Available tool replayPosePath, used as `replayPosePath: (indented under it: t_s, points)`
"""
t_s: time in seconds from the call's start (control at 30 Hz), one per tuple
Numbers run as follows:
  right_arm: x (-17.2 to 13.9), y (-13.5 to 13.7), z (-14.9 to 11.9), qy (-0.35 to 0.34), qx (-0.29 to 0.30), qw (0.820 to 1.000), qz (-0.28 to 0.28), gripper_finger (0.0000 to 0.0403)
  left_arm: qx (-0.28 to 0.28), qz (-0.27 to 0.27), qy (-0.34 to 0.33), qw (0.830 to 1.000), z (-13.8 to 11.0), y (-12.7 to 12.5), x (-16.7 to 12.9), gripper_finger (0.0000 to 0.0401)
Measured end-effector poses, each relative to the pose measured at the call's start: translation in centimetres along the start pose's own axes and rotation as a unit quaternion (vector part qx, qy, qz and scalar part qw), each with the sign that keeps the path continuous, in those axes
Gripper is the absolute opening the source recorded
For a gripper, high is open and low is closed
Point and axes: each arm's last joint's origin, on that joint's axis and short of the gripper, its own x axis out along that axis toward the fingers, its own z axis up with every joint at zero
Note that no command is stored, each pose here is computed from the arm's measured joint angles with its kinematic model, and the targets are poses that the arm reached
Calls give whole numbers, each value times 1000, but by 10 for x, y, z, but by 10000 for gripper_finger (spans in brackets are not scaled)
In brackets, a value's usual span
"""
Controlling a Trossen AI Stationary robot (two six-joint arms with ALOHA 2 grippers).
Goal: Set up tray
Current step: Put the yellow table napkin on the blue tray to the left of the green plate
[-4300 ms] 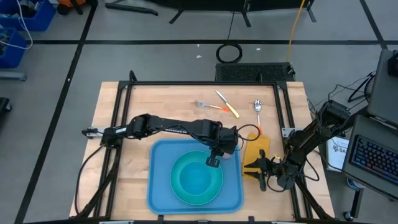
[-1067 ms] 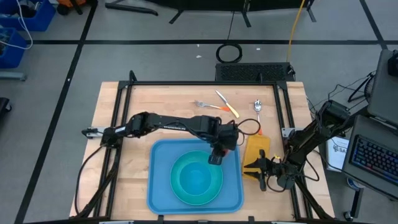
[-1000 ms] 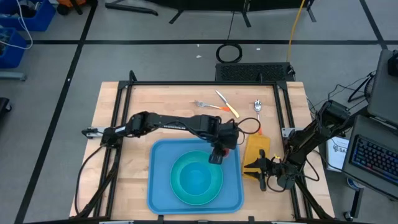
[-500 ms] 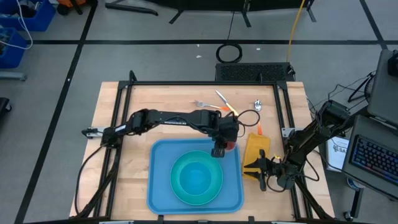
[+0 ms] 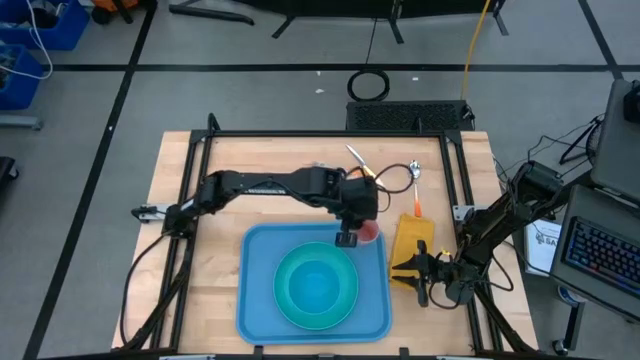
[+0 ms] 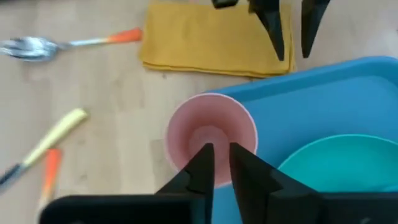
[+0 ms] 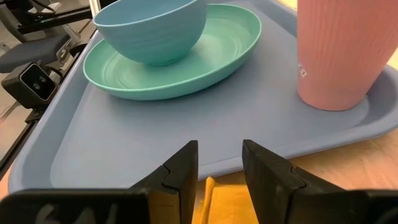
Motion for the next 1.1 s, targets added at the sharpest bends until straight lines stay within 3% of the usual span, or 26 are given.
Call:
replayPosePath:
  t_s: [0.13,0.37,0.63,0.9,1.0,1.1]
  points:
    - [0,0,0,0,-1,1000,-1,114,22,6,-25,999,5,-15,-43,6]
    - [-1,4,2,-7,18,1000,16,114,45,-10,-25,999,1,-61,-95,5]
    - [-3,15,12,-27,55,995,75,113,106,25,-2,994,-8,-135,-110,4]
    - [-3,42,34,-70,-26,993,95,83,114,110,12,987,-32,-182,-108,2]
    - [-5,58,46,-88,-71,988,105,67,107,98,-48,988,-44,-197,-114,3]
    - [-6,71,57,-99,-109,983,106,52,91,90,-99,987,-73,-204,-114,3]
